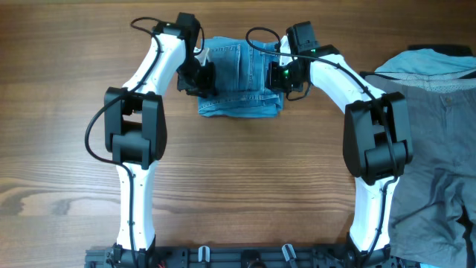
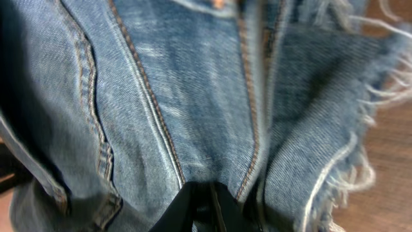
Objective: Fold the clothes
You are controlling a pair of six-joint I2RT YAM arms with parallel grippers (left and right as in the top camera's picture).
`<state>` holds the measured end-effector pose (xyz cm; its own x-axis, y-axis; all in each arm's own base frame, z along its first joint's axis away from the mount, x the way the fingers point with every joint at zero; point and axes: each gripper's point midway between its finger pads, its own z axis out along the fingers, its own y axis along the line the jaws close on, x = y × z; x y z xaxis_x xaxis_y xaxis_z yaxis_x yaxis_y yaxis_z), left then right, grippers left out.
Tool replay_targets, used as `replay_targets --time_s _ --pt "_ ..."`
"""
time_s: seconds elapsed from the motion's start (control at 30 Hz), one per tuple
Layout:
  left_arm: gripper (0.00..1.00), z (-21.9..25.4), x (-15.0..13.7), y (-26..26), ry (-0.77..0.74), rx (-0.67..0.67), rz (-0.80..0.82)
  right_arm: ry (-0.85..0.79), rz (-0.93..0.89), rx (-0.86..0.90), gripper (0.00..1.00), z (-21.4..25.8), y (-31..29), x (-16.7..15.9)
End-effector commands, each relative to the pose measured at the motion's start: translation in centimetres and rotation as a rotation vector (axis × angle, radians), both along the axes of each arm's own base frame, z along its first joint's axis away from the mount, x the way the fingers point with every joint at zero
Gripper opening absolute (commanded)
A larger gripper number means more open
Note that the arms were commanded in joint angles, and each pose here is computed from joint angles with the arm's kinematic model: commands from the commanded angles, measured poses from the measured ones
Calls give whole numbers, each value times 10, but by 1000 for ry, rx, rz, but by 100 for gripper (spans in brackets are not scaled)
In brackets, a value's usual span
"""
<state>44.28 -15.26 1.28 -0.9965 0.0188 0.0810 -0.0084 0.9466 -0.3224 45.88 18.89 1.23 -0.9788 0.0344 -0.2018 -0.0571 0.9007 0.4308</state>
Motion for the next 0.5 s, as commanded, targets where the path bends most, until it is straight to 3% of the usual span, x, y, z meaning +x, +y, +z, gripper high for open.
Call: replay_targets --time_s 0.0,0.13,0.2,0.27,0.47 --pt "29 -7 -1 17 80 -98 95 197 105 96 13 -30 15 -56" --pt "37 29 -1 9 60 -215 99 -35 159 171 17 58 26 -34" --pt "30 39 -4 11 59 -215 102 -152 167 187 18 96 28 -23" --pt "4 46 -11 12 77 -212 105 -262 120 153 19 129 20 -11" --pt "4 41 -31 19 149 -128 91 -330 22 57 20 146 0 0"
